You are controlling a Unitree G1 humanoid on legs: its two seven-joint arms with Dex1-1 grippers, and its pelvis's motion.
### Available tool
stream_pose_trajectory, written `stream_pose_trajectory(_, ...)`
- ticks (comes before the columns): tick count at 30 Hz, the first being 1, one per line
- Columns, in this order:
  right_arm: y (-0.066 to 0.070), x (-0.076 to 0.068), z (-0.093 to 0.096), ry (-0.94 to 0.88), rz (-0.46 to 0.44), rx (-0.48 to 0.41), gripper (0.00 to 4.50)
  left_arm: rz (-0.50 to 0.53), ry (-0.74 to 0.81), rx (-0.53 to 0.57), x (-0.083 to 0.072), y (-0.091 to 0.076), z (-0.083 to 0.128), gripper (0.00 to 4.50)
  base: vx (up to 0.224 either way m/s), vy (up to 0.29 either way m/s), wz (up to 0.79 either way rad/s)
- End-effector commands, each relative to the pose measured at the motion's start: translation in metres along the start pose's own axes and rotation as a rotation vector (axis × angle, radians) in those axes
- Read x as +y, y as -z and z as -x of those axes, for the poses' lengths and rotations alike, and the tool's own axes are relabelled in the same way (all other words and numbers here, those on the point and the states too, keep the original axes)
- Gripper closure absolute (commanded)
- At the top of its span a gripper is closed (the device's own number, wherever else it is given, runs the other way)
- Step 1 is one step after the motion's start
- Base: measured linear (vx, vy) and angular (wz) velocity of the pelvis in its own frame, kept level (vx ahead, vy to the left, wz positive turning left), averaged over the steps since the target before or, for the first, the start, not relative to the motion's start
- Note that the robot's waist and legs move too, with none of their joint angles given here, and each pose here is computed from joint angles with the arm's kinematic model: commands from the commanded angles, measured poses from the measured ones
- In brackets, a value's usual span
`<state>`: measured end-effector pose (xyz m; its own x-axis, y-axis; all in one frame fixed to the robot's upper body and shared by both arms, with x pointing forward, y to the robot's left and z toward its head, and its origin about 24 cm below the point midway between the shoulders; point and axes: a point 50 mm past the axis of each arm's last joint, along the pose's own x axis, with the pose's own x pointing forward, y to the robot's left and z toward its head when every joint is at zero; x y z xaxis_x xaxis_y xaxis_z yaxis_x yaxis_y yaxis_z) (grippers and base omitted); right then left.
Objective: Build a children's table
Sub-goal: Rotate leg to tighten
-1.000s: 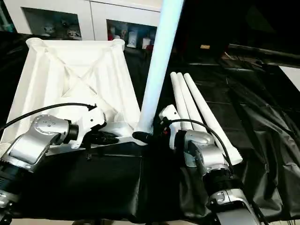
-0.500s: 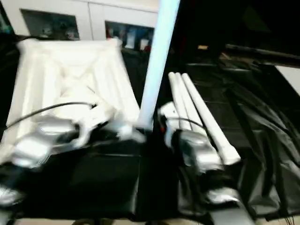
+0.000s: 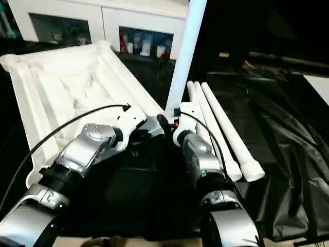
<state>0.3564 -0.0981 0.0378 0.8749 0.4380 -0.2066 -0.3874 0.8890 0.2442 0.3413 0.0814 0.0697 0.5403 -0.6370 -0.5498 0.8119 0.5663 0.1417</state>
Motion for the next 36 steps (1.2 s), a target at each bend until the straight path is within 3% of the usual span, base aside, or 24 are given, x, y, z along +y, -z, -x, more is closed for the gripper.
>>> stream_pose_trajectory(1,0.015,0.008,0.002,-0.077,-0.012,0.063,0.80,0.020,0.072,0.044,-0.014,0.016,-0.008,4.50,0.000,0.000,0.00)
stream_pose_trajectory(6,0.014,0.000,0.024,-0.377,0.153,0.110,0.62,-0.033,0.188,0.001,-0.010,0.024,0.011,4.50,0.000,0.000,0.00)
stream_pose_trajectory(12,0.004,-0.017,0.038,-0.430,0.197,0.088,0.62,-0.075,0.256,0.007,-0.005,0.033,0.028,4.50,0.000,0.000,0.00)
stream_pose_trajectory(17,-0.002,-0.022,0.047,-0.513,0.209,0.099,0.62,-0.105,0.421,-0.044,-0.013,0.036,0.047,4.50,0.000,0.000,0.00)
stream_pose_trajectory(21,0.001,-0.019,0.050,-0.558,0.223,0.124,0.62,-0.110,0.424,-0.034,-0.011,0.039,0.050,4.50,0.000,0.000,0.00)
stream_pose_trajectory(26,0.003,-0.017,0.049,-0.573,0.219,0.128,1.14,-0.109,0.422,-0.032,-0.011,0.040,0.051,4.50,0.000,0.000,0.00)
stream_pose_trajectory(36,0.005,-0.018,0.048,-0.526,0.184,0.121,1.72,-0.097,0.409,-0.023,-0.010,0.043,0.051,4.50,0.000,0.000,0.00)
